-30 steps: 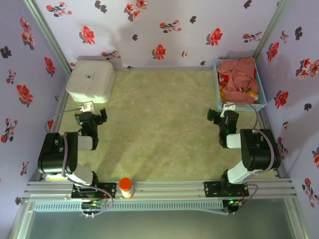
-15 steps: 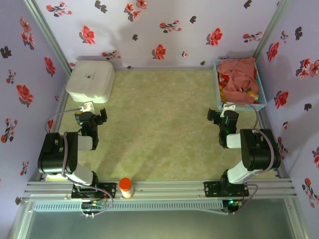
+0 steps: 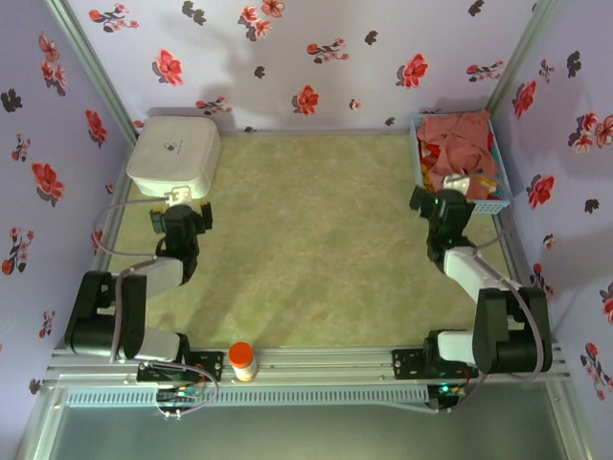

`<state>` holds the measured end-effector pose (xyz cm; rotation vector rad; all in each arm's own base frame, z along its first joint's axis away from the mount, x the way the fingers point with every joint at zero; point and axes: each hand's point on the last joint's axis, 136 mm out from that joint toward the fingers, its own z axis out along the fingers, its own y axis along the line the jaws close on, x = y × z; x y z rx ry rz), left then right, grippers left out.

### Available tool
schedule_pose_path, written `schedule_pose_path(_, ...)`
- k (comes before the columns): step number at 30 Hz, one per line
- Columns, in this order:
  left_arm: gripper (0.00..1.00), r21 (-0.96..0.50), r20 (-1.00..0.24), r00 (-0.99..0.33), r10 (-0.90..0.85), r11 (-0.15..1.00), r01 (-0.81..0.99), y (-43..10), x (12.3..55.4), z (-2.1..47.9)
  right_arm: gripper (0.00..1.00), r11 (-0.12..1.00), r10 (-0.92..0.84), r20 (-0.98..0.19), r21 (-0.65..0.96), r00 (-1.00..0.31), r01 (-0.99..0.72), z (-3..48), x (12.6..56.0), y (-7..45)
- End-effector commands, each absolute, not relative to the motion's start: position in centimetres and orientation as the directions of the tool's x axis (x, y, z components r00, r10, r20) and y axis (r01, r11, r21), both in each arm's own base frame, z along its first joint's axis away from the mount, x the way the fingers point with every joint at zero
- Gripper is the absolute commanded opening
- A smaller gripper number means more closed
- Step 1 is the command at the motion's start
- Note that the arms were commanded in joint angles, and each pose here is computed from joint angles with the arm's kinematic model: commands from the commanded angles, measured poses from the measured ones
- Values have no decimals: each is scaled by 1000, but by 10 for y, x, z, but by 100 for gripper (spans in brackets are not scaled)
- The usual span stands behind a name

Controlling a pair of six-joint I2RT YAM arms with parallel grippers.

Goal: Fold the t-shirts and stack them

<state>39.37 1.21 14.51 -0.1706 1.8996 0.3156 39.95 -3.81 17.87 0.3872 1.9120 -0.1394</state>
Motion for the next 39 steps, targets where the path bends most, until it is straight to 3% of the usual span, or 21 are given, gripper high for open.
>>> schedule_pose_path(1,97,92,-920,-388,-64,924,-372,21,387,173,99,846,335,-845,75,-417,527,177,381,-61)
schedule_pose_path(8,87,-1,-803,-580,-136,974,-228,-32,389,191,99,841,406,-767,101,-497,531,210,426,-56)
schedule_pose_path(15,72,-70,-705,-702,-101,995,-74,-83,368,178,81,811,485,-647,81,-589,580,172,462,-69)
schedule_pose_path(21,71,-69,-620,-781,-70,997,-35,-92,338,156,75,801,494,-591,23,-638,599,141,467,-77)
schedule_pose_path(25,71,-92,-605,-791,-89,995,-41,-93,330,149,65,795,497,-585,10,-641,607,130,473,-82)
schedule_pose_path(28,71,-99,-595,-799,-81,995,-27,-97,331,145,52,789,501,-594,16,-629,614,131,477,-88)
schedule_pose_path(31,71,-88,-578,-813,-63,996,-15,-99,332,142,19,792,495,-604,20,-625,610,136,478,-89)
schedule_pose_path(33,70,-89,-570,-820,-59,996,-10,-100,333,142,6,796,487,-623,28,-613,604,144,478,-89)
schedule_pose_path(35,70,-103,-577,-814,-69,995,-12,-102,334,145,1,805,472,-650,41,-596,593,159,477,-89)
schedule_pose_path(39,70,-154,-589,-804,-87,988,6,-111,337,155,0,855,395,-712,54,-580,516,200,471,-73)
